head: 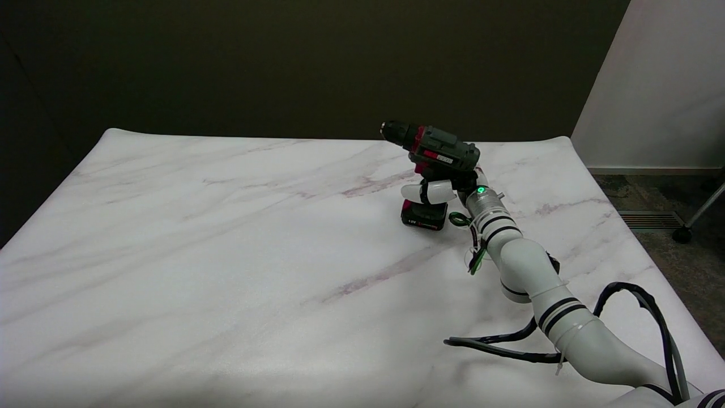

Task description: Pick up the power screwdriver.

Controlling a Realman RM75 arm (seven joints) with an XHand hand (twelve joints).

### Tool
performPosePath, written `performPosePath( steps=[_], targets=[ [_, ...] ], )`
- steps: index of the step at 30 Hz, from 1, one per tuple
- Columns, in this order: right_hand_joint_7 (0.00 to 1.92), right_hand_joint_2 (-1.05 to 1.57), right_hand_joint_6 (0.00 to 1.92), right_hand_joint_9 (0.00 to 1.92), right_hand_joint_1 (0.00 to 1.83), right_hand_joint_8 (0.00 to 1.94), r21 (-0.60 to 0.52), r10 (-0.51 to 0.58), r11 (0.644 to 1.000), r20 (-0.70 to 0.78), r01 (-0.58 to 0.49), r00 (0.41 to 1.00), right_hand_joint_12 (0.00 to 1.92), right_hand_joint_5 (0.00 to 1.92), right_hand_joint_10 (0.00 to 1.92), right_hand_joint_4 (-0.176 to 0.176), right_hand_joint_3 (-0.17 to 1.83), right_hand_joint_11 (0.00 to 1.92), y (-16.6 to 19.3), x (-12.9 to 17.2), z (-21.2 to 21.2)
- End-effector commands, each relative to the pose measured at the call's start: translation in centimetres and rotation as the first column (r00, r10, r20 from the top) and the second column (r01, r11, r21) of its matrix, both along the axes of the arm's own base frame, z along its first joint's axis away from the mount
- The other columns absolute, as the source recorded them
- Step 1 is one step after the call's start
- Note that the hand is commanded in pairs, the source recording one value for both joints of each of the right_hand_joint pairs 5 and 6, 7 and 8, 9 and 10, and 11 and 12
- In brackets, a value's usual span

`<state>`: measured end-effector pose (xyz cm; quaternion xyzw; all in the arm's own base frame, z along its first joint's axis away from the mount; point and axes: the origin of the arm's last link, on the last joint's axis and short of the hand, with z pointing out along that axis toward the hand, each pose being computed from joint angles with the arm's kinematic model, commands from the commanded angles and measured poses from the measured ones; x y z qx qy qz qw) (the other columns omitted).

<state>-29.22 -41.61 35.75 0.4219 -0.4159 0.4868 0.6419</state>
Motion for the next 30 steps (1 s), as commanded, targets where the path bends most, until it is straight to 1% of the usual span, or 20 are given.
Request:
performPosePath(
  steps=[1, 3, 4, 8, 14, 20, 22, 23, 26, 27, 30],
  targets=[
    [1.92, 0.35, 0.89, 1.12, 1.58, 1.92, -0.007, 0.005, 1.000, -0.001, -0.005, 1.000, 0.90, 0.89, 1.12, 0.167, 0.62, 0.90, 0.01, 0.16, 0.12],
    [1.92, 0.40, 0.91, 1.15, 1.58, 1.92, -0.008, 0.005, 1.000, -0.002, -0.005, 1.000, 0.93, 0.91, 1.15, 0.176, 0.62, 0.93, 0.01, 0.17, 0.14],
    [1.92, 0.42, 0.91, 1.16, 1.53, 1.92, -0.010, 0.007, 1.000, -0.002, -0.007, 1.000, 0.94, 0.91, 1.16, 0.176, 0.62, 0.94, 0.02, 0.21, 0.19],
    [1.92, 0.50, 0.89, 1.19, 1.54, 1.92, -0.016, 0.008, 1.000, 0.001, -0.008, 1.000, 0.99, 0.89, 1.19, 0.176, 0.61, 0.99, 0.08, 0.20, 0.35],
    [1.81, 0.48, 0.86, 1.22, 1.54, 1.81, -0.016, 0.008, 1.000, 0.001, -0.008, 1.000, 0.99, 0.86, 1.22, 0.176, 0.60, 0.99, 0.06, 0.23, 0.35],
    [1.81, 0.57, 0.82, 1.26, 1.55, 1.81, -0.015, 0.010, 1.000, -0.003, -0.010, 1.000, 1.04, 0.82, 1.26, 0.176, 0.56, 1.04, 0.03, 0.32, 0.33],
    [1.76, 0.60, 0.83, 1.28, 1.55, 1.76, -0.016, 0.010, 1.000, -0.001, -0.010, 1.000, 1.05, 0.83, 1.28, 0.176, 0.53, 1.05, 0.03, 0.32, 0.36],
    [1.69, 0.58, 0.82, 1.29, 1.56, 1.69, -0.016, 0.010, 1.000, -0.001, -0.010, 1.000, 1.05, 0.82, 1.29, 0.176, 0.51, 1.05, 0.03, 0.33, 0.39],
    [1.56, 0.53, 0.82, 1.29, 1.57, 1.56, -0.016, 0.010, 1.000, -0.001, -0.010, 1.000, 1.04, 0.82, 1.29, 0.176, 0.50, 1.04, 0.03, 0.33, 0.39],
    [1.53, 0.52, 0.82, 1.29, 1.57, 1.53, -0.016, 0.010, 1.000, -0.001, -0.010, 1.000, 1.04, 0.82, 1.29, 0.176, 0.49, 1.04, 0.03, 0.33, 0.39],
    [1.55, 0.51, 0.82, 1.30, 1.57, 1.55, -0.016, 0.010, 1.000, 0.000, -0.010, 1.000, 1.03, 0.82, 1.30, 0.176, 0.47, 1.03, 0.04, 0.32, 0.39]
  ],
)
